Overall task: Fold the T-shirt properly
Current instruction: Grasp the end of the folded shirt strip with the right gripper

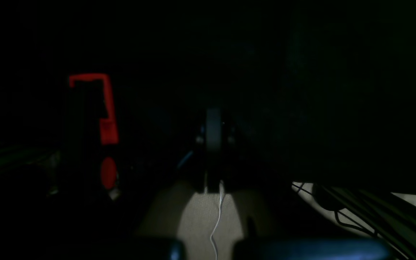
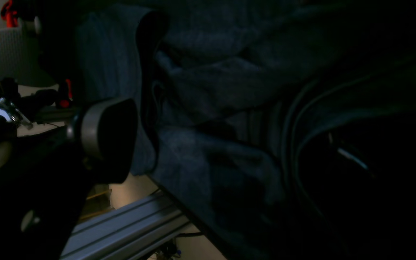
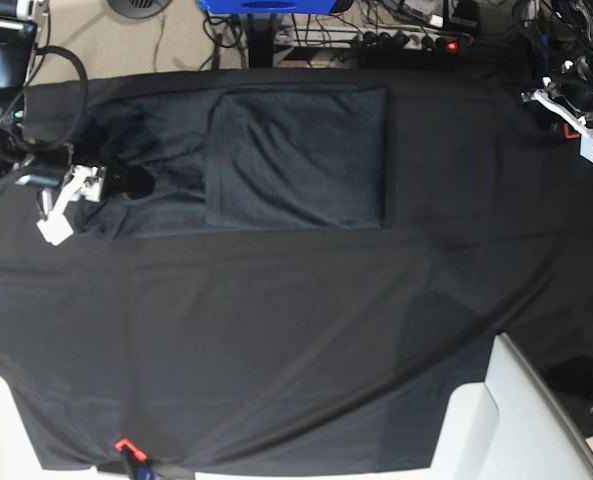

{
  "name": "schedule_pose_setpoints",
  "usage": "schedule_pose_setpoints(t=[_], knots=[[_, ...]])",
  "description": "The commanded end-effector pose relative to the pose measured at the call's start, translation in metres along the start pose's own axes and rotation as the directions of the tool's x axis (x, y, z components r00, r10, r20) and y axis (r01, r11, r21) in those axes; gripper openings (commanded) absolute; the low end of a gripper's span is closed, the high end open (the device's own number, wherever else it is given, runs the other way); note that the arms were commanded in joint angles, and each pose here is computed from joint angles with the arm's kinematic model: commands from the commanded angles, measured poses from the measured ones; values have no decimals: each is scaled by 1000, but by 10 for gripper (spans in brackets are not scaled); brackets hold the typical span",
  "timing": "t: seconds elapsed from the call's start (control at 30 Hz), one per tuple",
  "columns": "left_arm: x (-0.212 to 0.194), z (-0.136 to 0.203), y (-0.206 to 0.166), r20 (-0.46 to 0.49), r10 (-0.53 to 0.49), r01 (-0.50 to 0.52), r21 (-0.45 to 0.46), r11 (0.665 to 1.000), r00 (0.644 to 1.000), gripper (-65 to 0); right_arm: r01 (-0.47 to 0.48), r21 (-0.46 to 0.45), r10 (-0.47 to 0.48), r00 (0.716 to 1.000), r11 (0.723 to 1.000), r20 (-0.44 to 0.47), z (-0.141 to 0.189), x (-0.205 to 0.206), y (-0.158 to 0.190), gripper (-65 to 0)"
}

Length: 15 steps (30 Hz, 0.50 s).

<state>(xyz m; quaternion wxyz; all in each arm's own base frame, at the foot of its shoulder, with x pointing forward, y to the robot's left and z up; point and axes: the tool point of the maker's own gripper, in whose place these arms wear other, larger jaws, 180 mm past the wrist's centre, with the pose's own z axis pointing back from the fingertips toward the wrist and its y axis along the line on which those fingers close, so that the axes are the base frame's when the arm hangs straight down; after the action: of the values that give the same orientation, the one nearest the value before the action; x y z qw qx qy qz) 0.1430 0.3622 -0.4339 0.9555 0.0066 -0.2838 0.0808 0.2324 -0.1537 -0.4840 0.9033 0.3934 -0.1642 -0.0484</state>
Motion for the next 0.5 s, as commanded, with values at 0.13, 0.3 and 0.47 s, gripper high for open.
schedule_pose_setpoints(t=[0.13,0.3,0.47], knots=[[11,5,5,31,-19,19,6,1000,999,-650,10,-59,-18,991,998,-135,-4,-33,-12,-137],[11,5,5,33,-19,19,6,1000,999,-650,13,-58,-21,990,998,-136,-4,-35,-11,-188],[11,5,4,32,-18,18,4,1000,999,-650,15,-54,-22,990,998,-138,-6,-35,-10,-195]])
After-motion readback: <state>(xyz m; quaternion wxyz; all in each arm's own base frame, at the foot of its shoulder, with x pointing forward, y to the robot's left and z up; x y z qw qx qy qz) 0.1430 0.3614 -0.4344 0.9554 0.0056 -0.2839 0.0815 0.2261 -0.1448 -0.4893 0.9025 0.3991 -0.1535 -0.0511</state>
